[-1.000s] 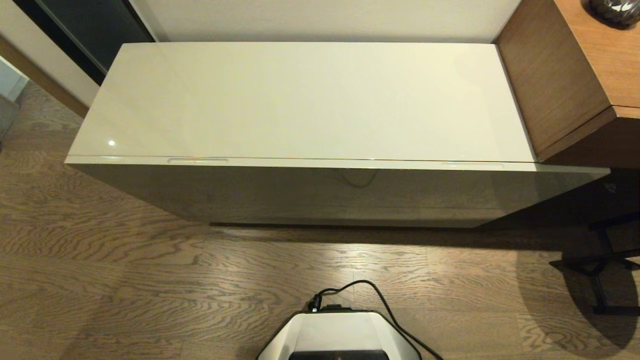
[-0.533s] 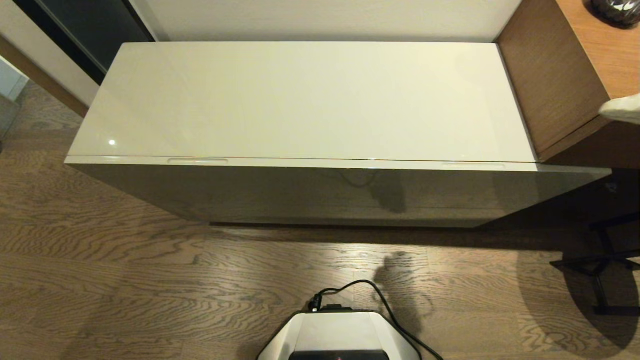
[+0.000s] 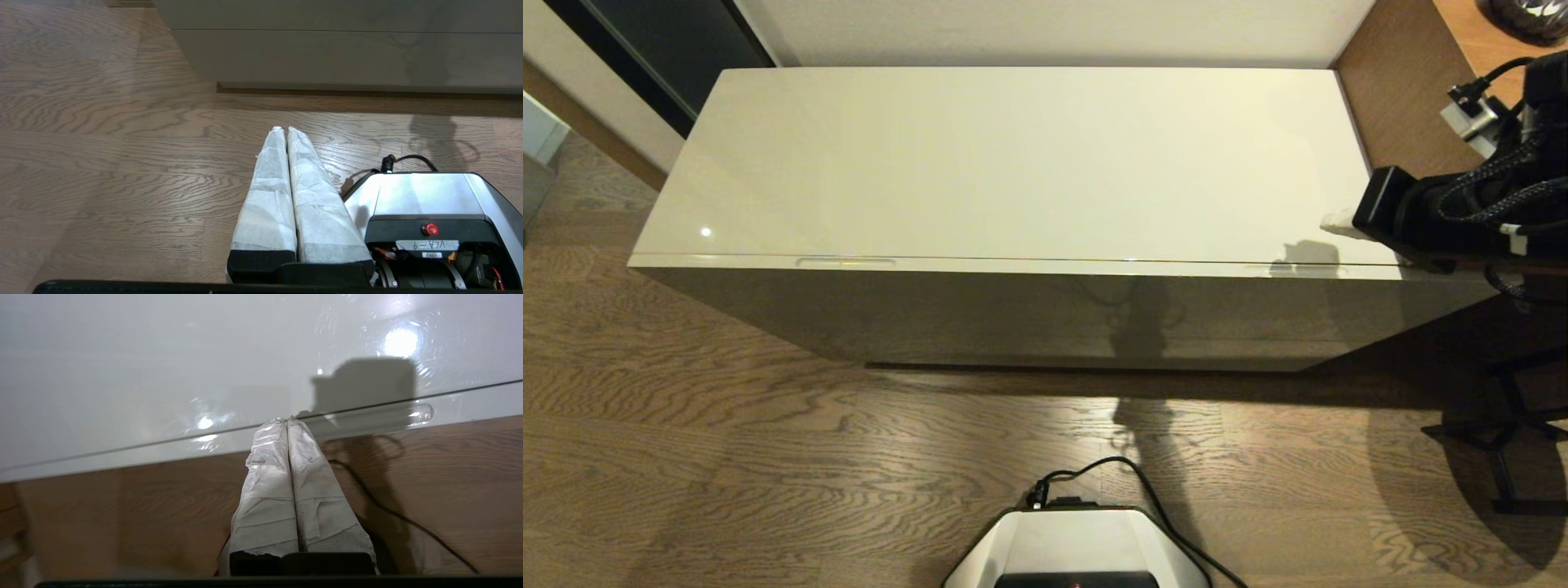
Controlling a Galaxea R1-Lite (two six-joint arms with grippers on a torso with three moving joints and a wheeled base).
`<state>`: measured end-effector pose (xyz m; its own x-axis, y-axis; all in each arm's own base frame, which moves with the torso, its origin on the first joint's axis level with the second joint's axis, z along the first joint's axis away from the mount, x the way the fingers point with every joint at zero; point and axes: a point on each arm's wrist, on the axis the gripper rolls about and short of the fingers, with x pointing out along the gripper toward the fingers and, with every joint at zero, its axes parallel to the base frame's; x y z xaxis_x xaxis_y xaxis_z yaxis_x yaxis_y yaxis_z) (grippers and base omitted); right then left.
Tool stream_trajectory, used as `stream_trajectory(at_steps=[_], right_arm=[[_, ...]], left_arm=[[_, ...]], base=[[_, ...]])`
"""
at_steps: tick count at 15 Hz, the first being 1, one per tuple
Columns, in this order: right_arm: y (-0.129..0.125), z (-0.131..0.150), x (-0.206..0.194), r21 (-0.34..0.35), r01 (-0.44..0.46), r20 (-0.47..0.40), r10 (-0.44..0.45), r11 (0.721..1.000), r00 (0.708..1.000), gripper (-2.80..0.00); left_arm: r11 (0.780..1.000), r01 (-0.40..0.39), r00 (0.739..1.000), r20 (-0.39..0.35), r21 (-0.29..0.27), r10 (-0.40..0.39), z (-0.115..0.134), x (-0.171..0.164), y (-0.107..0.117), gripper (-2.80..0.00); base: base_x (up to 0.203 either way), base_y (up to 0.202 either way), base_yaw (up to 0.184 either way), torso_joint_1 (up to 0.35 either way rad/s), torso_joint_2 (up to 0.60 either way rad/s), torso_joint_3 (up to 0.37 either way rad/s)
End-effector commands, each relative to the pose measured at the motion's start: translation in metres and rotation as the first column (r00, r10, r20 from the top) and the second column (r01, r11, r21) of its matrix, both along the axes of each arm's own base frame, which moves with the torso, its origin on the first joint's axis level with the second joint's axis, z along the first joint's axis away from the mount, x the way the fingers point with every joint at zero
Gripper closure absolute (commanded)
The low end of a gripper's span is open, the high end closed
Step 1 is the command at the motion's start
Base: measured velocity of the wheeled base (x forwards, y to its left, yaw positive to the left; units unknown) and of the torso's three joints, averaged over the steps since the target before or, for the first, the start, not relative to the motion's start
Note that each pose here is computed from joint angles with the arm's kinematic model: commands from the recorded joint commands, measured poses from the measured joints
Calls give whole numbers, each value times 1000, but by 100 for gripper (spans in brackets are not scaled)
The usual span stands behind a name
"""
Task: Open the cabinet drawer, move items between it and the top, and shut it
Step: Open the drawer
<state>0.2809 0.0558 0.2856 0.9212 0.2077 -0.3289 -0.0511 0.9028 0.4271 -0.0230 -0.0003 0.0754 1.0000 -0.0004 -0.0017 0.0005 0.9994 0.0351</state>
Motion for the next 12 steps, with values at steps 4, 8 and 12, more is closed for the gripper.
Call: stream_trajectory(at_steps=[4, 8, 12], right_arm=[[28, -17, 15, -93, 35, -55, -40, 995, 998, 0], [28, -31, 21, -165, 90, -144, -115, 982, 983, 0], [24, -44, 34, -155, 123, -191, -152, 980, 970, 0]], left_arm=[[1000, 0, 1000, -1, 0, 0, 0, 0, 0, 0], [1000, 0, 1000, -1, 0, 0, 0, 0, 0, 0], [1000, 0, 1000, -1, 0, 0, 0, 0, 0, 0]], base=[[0, 0, 0, 0, 0, 0], [0, 0, 0, 0, 0, 0], [0, 0, 0, 0, 0, 0]])
